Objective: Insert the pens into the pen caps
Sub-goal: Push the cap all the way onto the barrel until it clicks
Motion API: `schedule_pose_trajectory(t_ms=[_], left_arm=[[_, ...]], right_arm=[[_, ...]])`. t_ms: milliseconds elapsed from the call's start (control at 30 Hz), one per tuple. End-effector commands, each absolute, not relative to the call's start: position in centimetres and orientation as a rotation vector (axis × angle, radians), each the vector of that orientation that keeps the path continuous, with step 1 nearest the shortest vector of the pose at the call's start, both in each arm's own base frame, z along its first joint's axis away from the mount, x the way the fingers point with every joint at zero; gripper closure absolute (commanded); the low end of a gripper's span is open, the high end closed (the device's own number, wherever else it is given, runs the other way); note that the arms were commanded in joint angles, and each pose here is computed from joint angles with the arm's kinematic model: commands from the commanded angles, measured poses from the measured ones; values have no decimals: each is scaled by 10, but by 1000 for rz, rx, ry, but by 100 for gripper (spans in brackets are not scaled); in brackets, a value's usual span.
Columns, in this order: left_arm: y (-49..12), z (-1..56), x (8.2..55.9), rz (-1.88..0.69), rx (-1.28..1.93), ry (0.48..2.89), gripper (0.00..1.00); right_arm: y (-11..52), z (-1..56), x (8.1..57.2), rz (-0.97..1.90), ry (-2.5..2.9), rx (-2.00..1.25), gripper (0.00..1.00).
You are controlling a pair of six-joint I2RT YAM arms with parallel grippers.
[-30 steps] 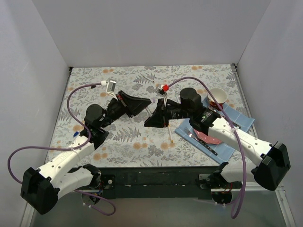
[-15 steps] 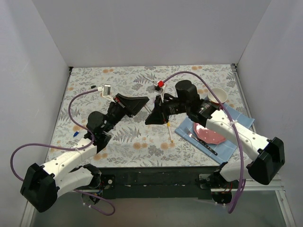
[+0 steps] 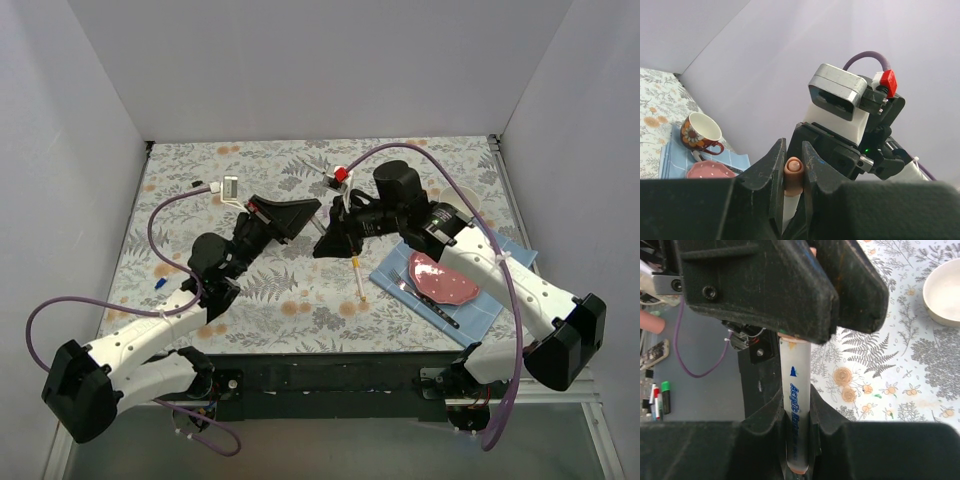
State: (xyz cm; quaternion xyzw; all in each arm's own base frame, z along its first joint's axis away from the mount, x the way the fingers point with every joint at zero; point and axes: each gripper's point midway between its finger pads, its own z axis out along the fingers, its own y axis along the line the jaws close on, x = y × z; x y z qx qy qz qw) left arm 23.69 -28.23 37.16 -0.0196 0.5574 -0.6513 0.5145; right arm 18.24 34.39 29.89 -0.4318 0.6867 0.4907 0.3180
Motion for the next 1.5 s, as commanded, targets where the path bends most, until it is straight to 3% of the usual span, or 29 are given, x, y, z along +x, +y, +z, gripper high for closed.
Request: schedule_pose_trajectory(t_ms=[0, 433, 1133, 1467], left_arm=[[-344, 250, 113, -1836, 422, 1959, 100], [-347, 241, 109, -1673, 543, 2029, 100], [-330, 250, 93, -1574, 834, 1852, 100], [-333, 237, 80, -1730, 745, 1931, 100]], right_arm=[[351, 461, 253, 992, 1187, -885, 99], [335, 479, 245, 850, 1142, -853, 99], [344, 481, 220, 1096, 1143, -929, 99], [341, 484, 233, 1081, 1131, -906, 99]])
